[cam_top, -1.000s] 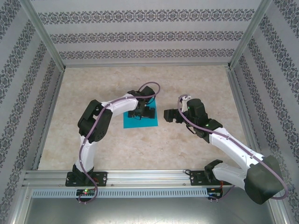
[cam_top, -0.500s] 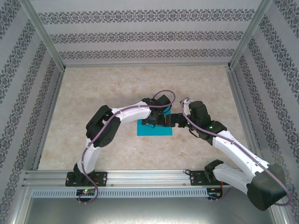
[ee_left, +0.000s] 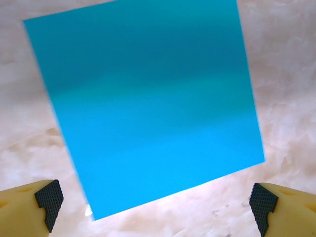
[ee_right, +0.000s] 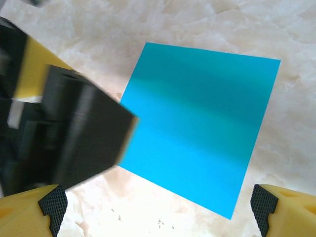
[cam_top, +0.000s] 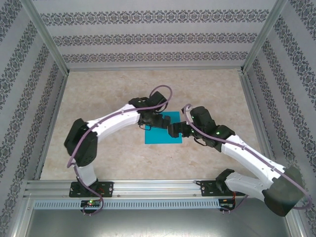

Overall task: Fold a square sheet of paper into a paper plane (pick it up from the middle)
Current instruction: Move the square sheet of paper to the center of the table, then fold the square sheet of paper in half at the center of the table.

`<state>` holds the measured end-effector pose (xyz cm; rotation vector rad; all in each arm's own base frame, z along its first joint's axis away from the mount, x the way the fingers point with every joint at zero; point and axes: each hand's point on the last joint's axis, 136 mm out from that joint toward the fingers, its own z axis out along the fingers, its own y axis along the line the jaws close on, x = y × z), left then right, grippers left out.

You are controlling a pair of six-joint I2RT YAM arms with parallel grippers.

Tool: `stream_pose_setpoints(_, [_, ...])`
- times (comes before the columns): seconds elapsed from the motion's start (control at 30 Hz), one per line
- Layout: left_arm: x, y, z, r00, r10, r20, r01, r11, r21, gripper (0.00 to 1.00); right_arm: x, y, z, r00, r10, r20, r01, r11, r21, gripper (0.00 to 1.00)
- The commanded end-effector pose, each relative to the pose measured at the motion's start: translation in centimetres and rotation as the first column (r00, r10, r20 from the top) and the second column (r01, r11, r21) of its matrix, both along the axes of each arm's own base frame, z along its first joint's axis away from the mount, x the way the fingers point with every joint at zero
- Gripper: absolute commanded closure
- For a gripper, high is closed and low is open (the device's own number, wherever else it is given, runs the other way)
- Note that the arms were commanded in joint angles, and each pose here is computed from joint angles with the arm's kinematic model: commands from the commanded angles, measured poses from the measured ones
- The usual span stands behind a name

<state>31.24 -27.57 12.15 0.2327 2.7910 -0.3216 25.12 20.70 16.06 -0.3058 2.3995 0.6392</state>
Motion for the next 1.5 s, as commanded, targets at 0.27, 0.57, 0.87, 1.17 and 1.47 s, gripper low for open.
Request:
stream_pose_setpoints(0.27, [-0.6, 5.8, -0.5, 0.998, -0.053, -0.03, 0.047, 0.983, -0.178, 0.0, 4.2, 1.5, -2.1, 0.978, -0.206, -0.037, 0.196, 0.963, -0.185, 0.02])
stream_pose_setpoints(0.57, [-0.9, 8.6, -1.2, 0.999, -0.013, -0.044, 0.003, 0.975, -0.224, 0.0, 7.0, 3.5, -5.7, 0.954, -0.281, -0.105, 0.249, 0.938, -0.243, 0.03])
stream_pose_setpoints(0.87, [-1.3, 11.0, -2.0, 0.997, 0.05, -0.057, -0.061, 0.976, -0.21, 0.0, 8.7, 4.4, -9.8, 0.926, -0.329, -0.185, 0.268, 0.918, -0.294, 0.03])
stream_pose_setpoints(1.17, [-1.4, 11.0, -2.6, 0.996, 0.065, -0.068, -0.078, 0.973, -0.216, 0.0, 9.6, 5.4, -12.2, 0.908, -0.358, -0.217, 0.272, 0.898, -0.345, 0.03])
stream_pose_setpoints(1.47, [-1.4, 10.9, -2.6, 0.996, 0.063, -0.068, -0.076, 0.972, -0.223, 0.0, 9.6, 5.2, -14.8, 0.889, -0.391, -0.237, 0.276, 0.872, -0.404, 0.06])
